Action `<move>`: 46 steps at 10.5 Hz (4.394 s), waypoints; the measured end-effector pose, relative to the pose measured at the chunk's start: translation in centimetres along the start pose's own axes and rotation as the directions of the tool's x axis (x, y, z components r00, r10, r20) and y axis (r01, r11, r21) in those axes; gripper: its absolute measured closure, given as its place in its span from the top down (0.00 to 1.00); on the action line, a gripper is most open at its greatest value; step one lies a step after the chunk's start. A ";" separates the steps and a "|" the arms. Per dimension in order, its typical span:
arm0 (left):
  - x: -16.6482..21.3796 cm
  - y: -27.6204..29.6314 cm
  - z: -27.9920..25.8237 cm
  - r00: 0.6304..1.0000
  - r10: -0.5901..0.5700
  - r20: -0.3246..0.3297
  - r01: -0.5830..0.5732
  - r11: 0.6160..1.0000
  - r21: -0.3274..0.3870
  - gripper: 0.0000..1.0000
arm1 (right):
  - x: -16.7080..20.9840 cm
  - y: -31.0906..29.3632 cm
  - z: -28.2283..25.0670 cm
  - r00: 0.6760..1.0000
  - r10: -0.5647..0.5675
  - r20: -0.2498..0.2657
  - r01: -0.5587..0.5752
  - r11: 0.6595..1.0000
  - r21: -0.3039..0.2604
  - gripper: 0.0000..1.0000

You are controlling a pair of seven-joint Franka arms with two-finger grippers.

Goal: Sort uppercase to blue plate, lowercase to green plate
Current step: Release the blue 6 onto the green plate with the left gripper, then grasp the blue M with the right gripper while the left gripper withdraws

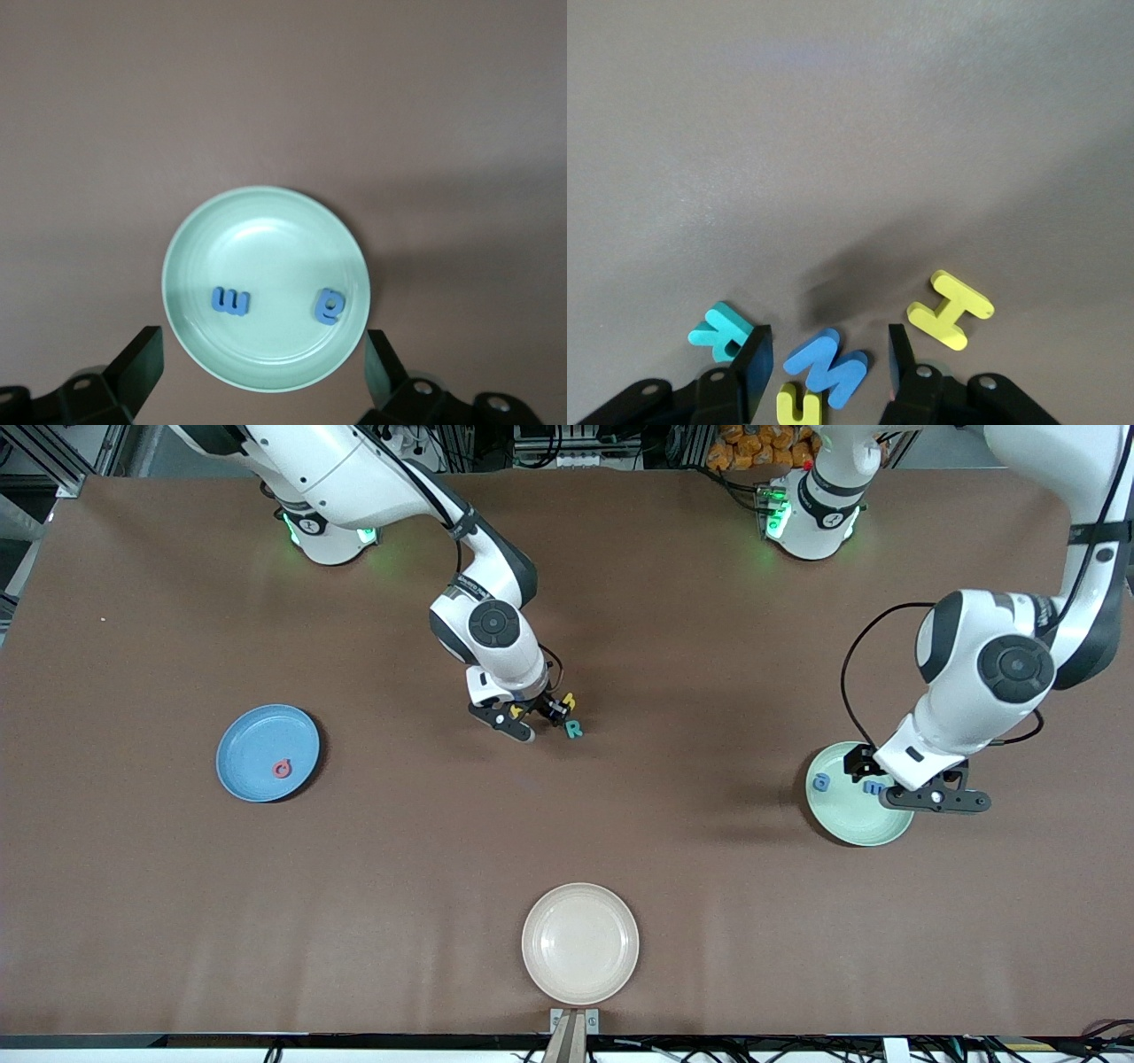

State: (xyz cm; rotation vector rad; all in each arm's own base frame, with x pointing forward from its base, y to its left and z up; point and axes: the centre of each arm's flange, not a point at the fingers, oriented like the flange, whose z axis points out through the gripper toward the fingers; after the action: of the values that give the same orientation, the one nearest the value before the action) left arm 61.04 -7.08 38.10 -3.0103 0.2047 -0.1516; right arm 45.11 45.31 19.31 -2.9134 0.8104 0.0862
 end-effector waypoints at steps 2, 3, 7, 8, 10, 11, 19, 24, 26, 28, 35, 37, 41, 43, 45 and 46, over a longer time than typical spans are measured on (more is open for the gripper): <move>0.5 0.5 -4.8 1.000 -0.010 -0.029 0.010 1.000 0.000 1.00 | -0.4 0.0 0.6 1.000 -0.003 0.005 0.003 1.000 -0.006 0.62; 0.6 0.1 -6.8 0.999 -0.034 -0.024 0.034 0.999 -0.013 1.00 | -0.6 0.0 0.9 1.000 -0.001 0.006 0.001 1.000 -0.004 0.62; 0.2 -2.2 -10.9 0.996 -0.089 0.006 0.089 0.996 -0.018 1.00 | -1.0 -0.2 1.2 1.000 0.012 0.001 -0.012 1.000 0.002 0.63; 0.2 -2.2 -11.2 0.995 -0.096 0.007 0.097 0.995 -0.030 1.00 | -1.1 -0.2 1.4 1.000 0.008 -0.001 -0.008 1.000 0.000 0.63; 0.0 -2.2 -11.7 0.994 -0.108 0.008 0.108 0.993 -0.049 1.00 | -1.1 -0.3 1.8 1.000 0.011 -0.001 -0.011 1.000 0.011 0.62; 0.0 -2.2 -11.8 0.994 -0.109 0.009 0.109 0.993 -0.051 1.00 | -1.1 -0.4 1.8 1.000 0.020 -0.001 -0.020 1.000 0.014 0.62; -1.2 -2.1 -13.1 0.993 -0.106 0.057 0.109 0.993 -0.044 1.00 | -1.1 -0.5 1.7 1.000 0.025 -0.005 -0.025 1.000 0.014 0.55; -1.3 -2.2 -12.9 0.992 -0.106 0.070 0.109 0.993 -0.042 1.00 | -1.5 -0.5 1.9 1.000 -0.002 -0.017 0.002 1.000 0.005 0.54; -1.4 -2.1 -12.9 0.991 -0.105 0.079 0.108 0.993 -0.042 1.00 | -1.5 -0.4 2.2 1.000 -0.006 -0.017 0.006 1.000 0.001 0.51; -1.5 -2.1 -12.9 0.991 -0.105 0.082 0.109 0.993 -0.041 1.00 | -1.6 -0.5 2.1 1.000 -0.010 -0.019 0.010 1.000 0.002 0.50; -1.5 -2.1 -12.9 0.991 -0.104 0.085 0.108 0.993 -0.041 1.00 | -1.6 -0.5 2.1 1.000 -0.013 -0.021 0.013 1.000 0.001 0.50; -1.5 -2.1 -12.9 0.991 -0.104 0.085 0.108 0.993 -0.041 1.00 | -1.5 -0.6 2.0 1.000 -0.012 -0.022 0.013 1.000 0.003 0.50; -1.5 -2.1 -12.9 0.991 -0.105 0.086 0.108 0.993 -0.040 1.00 | -0.7 -0.9 1.6 1.000 -0.002 -0.028 0.002 1.000 0.011 0.48; -1.5 -2.1 -12.9 0.991 -0.104 0.086 0.108 0.993 -0.040 1.00 | 0.0 -0.7 1.5 1.000 -0.004 -0.029 0.004 1.000 -0.013 0.48; -1.5 -2.1 -12.9 0.991 -0.104 0.087 0.108 0.993 -0.040 1.00 | 0.2 -0.8 1.5 1.000 -0.004 -0.029 0.004 1.000 -0.019 0.48; -1.5 -2.1 -12.9 0.991 -0.104 0.087 0.108 0.993 -0.040 1.00 | 0.2 -0.9 1.4 1.000 -0.004 -0.030 0.003 1.000 -0.017 0.48</move>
State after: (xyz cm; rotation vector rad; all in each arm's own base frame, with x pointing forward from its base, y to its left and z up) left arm 58.39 -6.25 50.93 -3.0654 0.0401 -0.0294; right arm 45.73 46.10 17.95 -2.9389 0.8132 0.0497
